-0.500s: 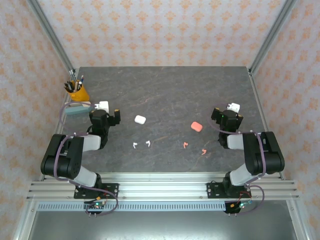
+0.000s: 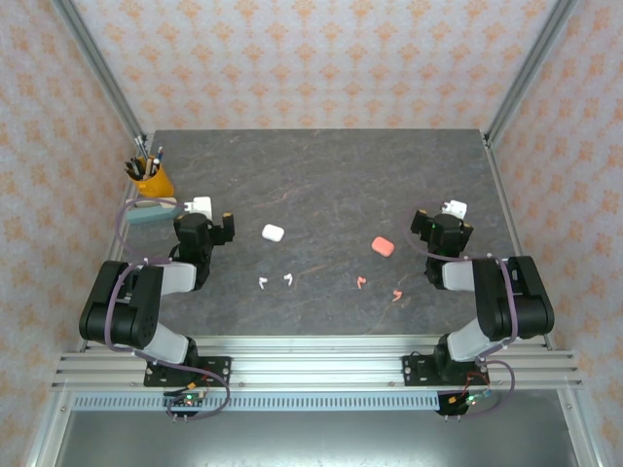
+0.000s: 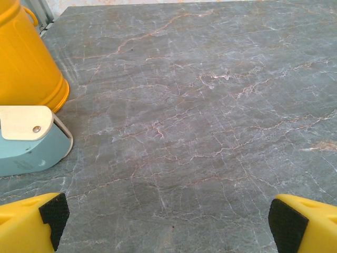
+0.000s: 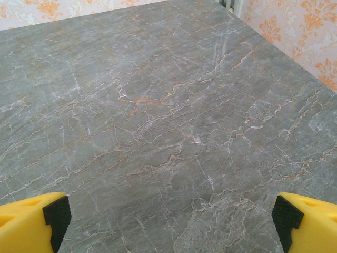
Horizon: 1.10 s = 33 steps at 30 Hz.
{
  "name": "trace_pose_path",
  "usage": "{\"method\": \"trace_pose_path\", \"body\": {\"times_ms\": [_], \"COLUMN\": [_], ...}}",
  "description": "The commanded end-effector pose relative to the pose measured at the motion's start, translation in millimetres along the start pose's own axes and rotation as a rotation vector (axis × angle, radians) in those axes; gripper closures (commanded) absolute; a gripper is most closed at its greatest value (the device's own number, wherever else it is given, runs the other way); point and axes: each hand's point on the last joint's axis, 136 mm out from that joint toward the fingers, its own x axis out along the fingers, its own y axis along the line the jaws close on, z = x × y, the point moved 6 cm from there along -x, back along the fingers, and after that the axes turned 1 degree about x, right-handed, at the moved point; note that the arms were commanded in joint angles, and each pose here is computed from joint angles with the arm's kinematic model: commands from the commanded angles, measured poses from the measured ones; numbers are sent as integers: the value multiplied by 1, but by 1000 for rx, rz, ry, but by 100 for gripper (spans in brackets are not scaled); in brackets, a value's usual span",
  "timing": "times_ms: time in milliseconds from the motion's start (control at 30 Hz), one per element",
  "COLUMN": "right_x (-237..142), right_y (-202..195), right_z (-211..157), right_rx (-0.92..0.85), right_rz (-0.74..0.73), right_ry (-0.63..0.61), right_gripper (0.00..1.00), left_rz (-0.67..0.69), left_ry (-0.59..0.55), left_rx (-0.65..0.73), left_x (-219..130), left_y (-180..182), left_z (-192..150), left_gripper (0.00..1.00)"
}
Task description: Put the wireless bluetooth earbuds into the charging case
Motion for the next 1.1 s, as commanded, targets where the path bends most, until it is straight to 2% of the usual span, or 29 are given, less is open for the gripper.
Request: {"method": "trace_pose_path", "body": {"times_ms": [0, 400, 467, 533, 600, 667, 767, 900, 1067], "right_x": [0, -1, -6, -17, -26, -37, -53, -46, -49], "right_y": [2, 1, -6, -14, -17, -18, -40, -25, 1], "right_z": [9, 9, 19, 38, 61, 84, 104, 124, 111], "right_rx": [6, 8, 28, 50, 86, 153, 308, 265, 322], "right_rz": [17, 13, -82, -188, -242, -288, -546, -464, -285], "right_ry": [-29, -37, -59, -20, 28, 60, 110, 281, 461], "right_gripper": [1, 1, 1, 1, 1, 1, 0, 0, 1], "left_rz": [3, -10, -5, 51, 121, 133, 103, 77, 76], "left_ry": [-37, -37, -39, -15, 55, 109, 144, 202, 247], "left_rx": [-17, -30, -31, -50, -65, -79, -174, -325, -484], "left_x": [1, 2, 1, -1, -2, -4, -12, -25, -46], "left_y": [2, 3, 4, 11, 18, 19, 15, 12, 9], "left_z": [9, 9, 9, 19, 33, 48, 64, 80, 90], "left_gripper": [0, 0, 0, 0, 0, 0, 0, 0, 0]}}
